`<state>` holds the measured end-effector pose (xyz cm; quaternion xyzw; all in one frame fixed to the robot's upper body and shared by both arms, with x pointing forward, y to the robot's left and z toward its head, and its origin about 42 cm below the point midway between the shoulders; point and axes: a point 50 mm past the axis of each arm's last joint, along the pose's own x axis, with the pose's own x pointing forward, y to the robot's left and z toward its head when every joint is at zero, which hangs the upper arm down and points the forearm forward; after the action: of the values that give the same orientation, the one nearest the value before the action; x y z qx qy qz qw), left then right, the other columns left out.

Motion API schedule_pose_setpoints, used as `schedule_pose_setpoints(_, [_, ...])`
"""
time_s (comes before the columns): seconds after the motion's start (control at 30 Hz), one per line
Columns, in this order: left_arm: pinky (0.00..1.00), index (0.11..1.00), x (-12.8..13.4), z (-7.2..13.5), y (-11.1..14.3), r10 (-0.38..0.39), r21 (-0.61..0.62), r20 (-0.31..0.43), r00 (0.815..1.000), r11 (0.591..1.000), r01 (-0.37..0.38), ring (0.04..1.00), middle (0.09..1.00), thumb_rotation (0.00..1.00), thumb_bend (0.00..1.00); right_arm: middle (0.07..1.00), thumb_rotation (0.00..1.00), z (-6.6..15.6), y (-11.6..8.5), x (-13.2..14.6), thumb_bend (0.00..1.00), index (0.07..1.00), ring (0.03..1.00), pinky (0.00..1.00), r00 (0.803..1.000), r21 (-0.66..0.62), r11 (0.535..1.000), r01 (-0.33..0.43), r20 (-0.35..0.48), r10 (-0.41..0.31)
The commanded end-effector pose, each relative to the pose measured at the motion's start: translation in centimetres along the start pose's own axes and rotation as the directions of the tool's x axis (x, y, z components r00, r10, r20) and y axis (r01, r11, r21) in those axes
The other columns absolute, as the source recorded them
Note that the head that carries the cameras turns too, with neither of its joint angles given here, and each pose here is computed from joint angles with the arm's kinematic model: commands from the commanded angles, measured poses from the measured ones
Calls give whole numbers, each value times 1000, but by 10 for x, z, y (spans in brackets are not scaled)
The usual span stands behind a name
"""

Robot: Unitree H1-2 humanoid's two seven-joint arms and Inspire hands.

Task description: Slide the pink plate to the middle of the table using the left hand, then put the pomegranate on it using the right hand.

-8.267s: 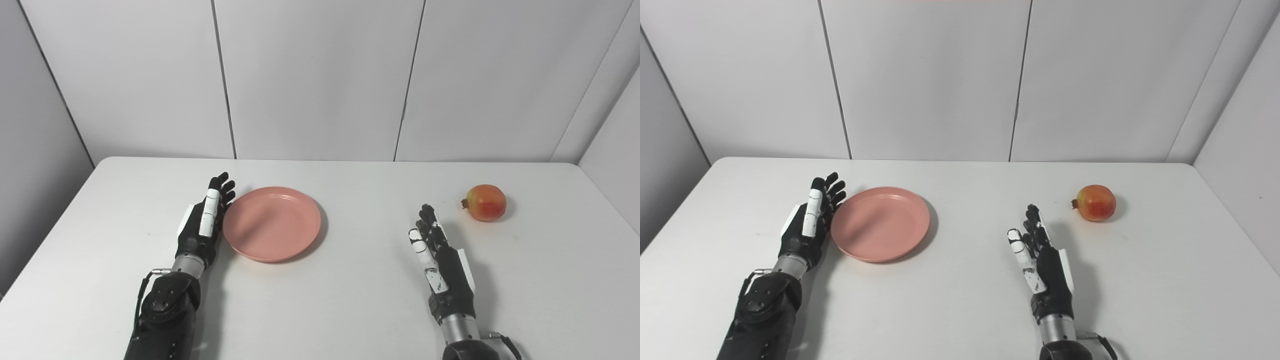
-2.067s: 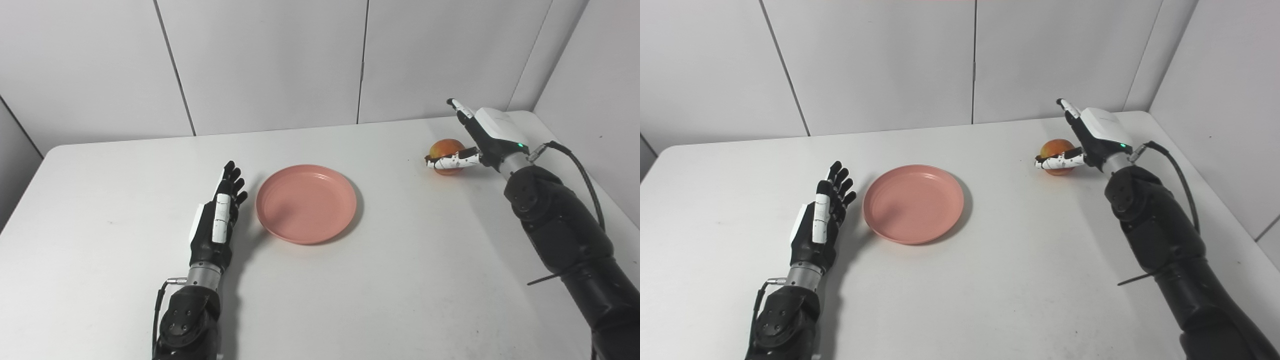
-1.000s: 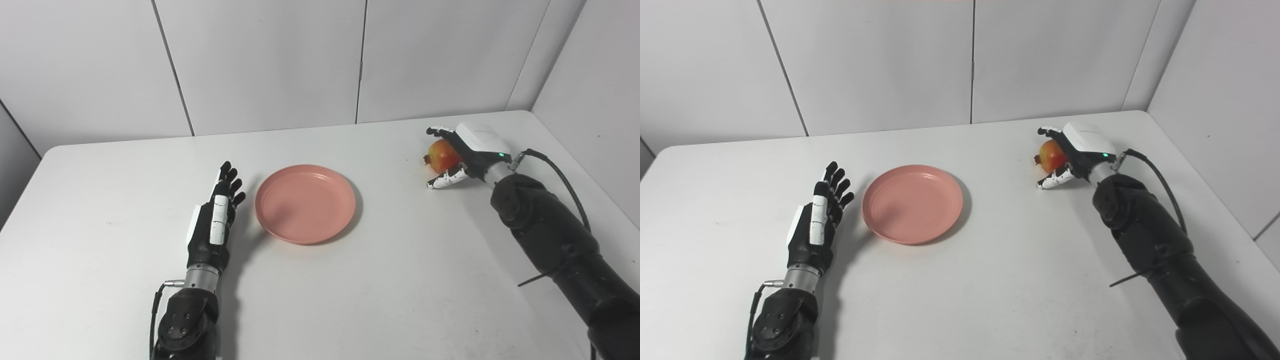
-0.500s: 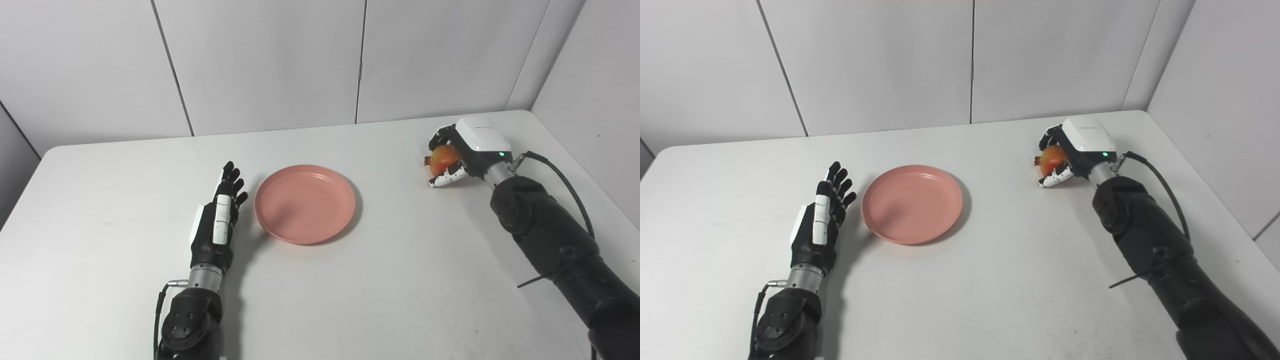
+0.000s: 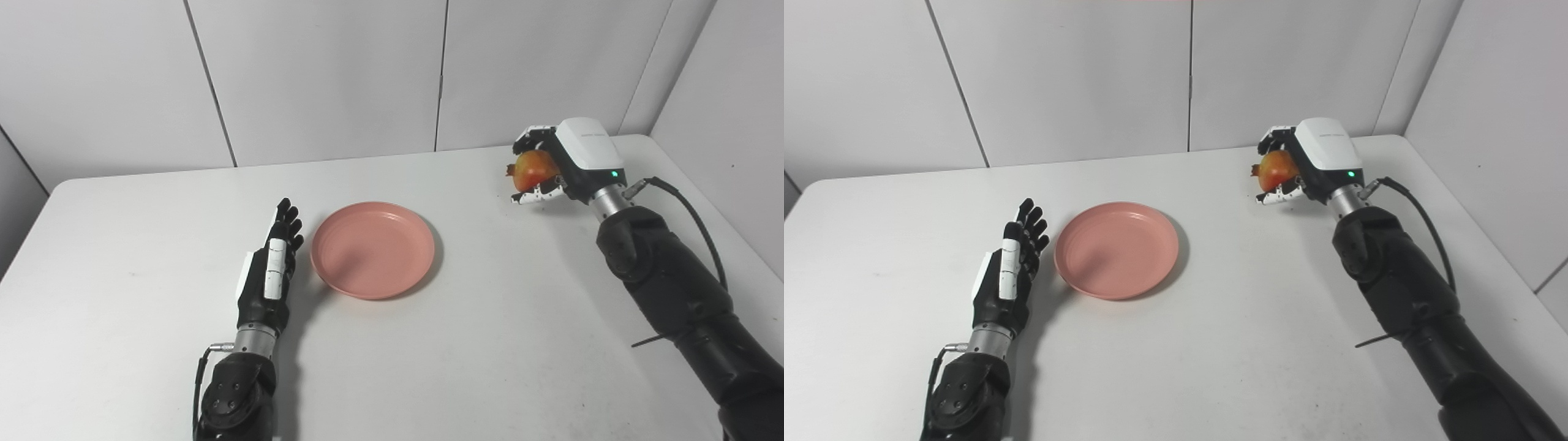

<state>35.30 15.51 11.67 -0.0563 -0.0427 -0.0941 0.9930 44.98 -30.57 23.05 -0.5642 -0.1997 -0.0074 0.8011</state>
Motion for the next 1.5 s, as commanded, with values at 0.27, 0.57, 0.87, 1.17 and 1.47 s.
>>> schedule_pose_setpoints(0.27, [978, 1000, 14, 20, -3, -4, -9, 66, 998, 1000, 5, 999, 1000, 966, 777, 478, 0, 76, -35, 23, 507, 560, 362, 303, 973, 172, 974, 145, 155, -172])
schedule_pose_setpoints(0.57, [963, 1000, 19, 27, -5, -2, 18, 42, 999, 1000, 1, 997, 1000, 1000, 793, 519, 0, 123, -29, 23, 512, 520, 394, 335, 954, 305, 944, 127, 224, -201])
schedule_pose_setpoints(0.87, [999, 1000, 22, 31, -22, 0, 26, 35, 999, 1000, -1, 1000, 1000, 1000, 770, 484, 0, 154, -11, 13, 511, 538, 380, 318, 956, 411, 909, 68, 234, -177])
schedule_pose_setpoints(1.17, [982, 1000, 25, 31, -23, 27, 13, 39, 999, 1000, -27, 1000, 1000, 1000, 756, 506, 0, 175, 20, 10, 516, 486, 394, 196, 951, 455, 891, -5, 278, -137])
schedule_pose_setpoints(1.47, [970, 1000, 25, 32, -22, 24, 29, 36, 999, 999, -26, 1000, 1000, 1000, 760, 510, 0, 178, 48, 4, 516, 487, 391, 226, 971, 451, 889, -76, 237, -37])
